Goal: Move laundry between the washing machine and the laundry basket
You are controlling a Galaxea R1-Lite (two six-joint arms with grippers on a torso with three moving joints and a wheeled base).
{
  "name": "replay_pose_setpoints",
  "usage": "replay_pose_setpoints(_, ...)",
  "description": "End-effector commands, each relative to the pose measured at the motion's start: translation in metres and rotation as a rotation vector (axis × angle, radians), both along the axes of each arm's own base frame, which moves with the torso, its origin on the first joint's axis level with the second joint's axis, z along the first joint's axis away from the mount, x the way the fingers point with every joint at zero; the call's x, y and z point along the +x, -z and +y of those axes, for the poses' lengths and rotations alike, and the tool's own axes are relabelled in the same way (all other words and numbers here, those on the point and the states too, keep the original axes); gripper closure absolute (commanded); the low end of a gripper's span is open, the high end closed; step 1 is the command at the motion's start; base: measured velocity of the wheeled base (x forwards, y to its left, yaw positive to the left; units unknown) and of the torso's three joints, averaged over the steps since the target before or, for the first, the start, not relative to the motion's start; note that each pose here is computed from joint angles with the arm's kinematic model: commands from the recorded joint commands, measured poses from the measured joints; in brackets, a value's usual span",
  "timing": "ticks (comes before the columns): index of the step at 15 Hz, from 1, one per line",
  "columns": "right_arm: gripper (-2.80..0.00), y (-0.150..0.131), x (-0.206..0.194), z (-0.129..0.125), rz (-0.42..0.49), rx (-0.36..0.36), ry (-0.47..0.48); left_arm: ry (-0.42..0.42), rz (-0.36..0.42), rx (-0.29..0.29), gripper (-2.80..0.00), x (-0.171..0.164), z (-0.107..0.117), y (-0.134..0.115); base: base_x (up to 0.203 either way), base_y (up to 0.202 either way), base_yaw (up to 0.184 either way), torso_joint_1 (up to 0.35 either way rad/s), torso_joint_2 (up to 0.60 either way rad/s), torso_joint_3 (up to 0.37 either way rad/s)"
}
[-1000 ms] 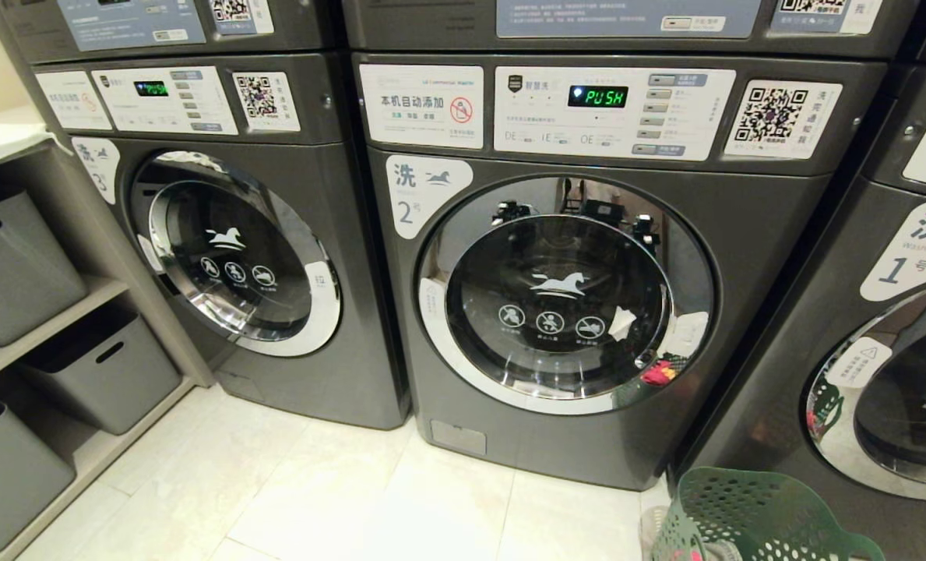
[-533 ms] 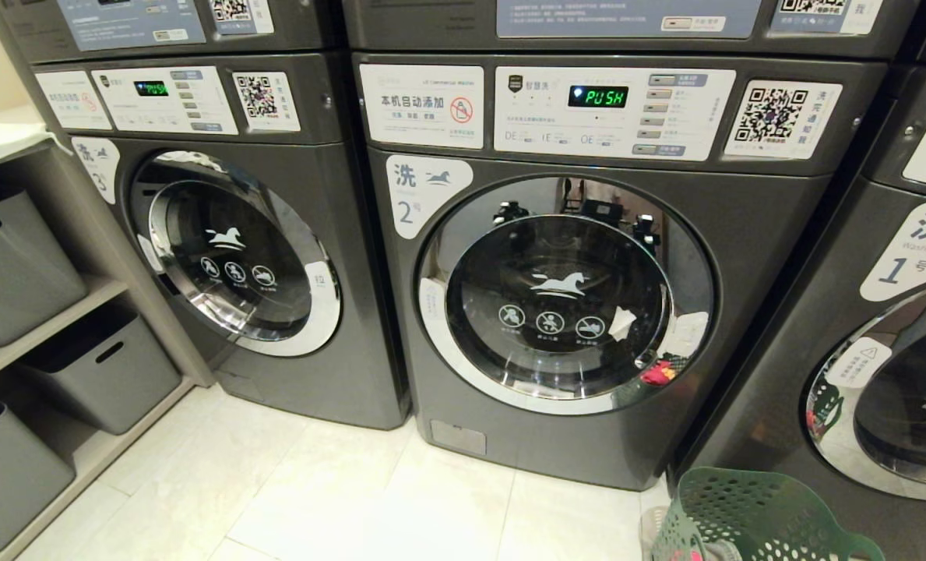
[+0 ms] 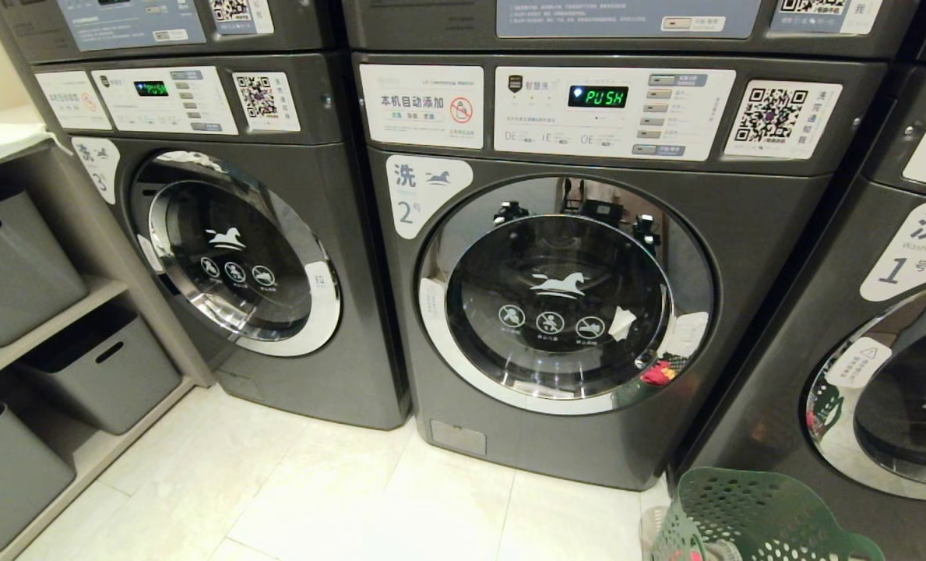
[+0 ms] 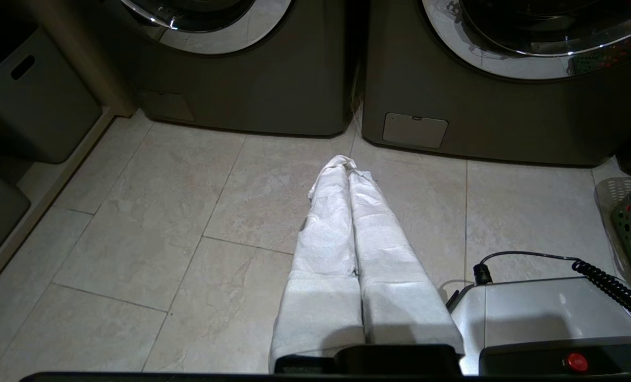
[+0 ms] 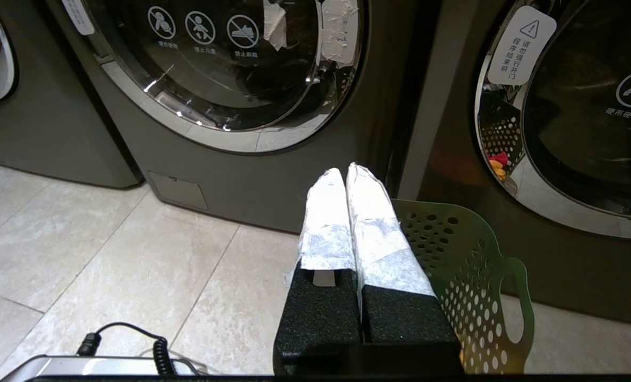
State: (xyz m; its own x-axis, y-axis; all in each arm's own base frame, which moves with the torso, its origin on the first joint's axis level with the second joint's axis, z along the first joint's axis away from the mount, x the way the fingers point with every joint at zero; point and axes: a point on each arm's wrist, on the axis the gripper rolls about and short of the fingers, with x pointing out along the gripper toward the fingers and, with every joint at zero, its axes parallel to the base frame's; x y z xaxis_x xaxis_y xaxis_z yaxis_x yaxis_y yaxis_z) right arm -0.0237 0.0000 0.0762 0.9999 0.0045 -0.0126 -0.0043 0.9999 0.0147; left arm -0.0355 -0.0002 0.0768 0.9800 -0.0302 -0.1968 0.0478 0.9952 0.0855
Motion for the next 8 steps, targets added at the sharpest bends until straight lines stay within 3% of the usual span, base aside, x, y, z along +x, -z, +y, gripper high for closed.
replay_pose_setpoints(1,0.00,0.0001,0.0002,0.0000,0.001,0.001,0.000,-0.006,0.001,-0.008,0.00,-0.0001,0.0001,0.0001,0.000,0.000,0.000,0.000,0.00,0.000)
replay_pose_setpoints(8,0.00,0.0003,0.0004,0.0000,0.001,-0.009,0.000,-0.003,0.000,-0.004,0.00,-0.0001,0.0000,0.0002,0.000,0.000,0.000,0.000,0.00,0.000)
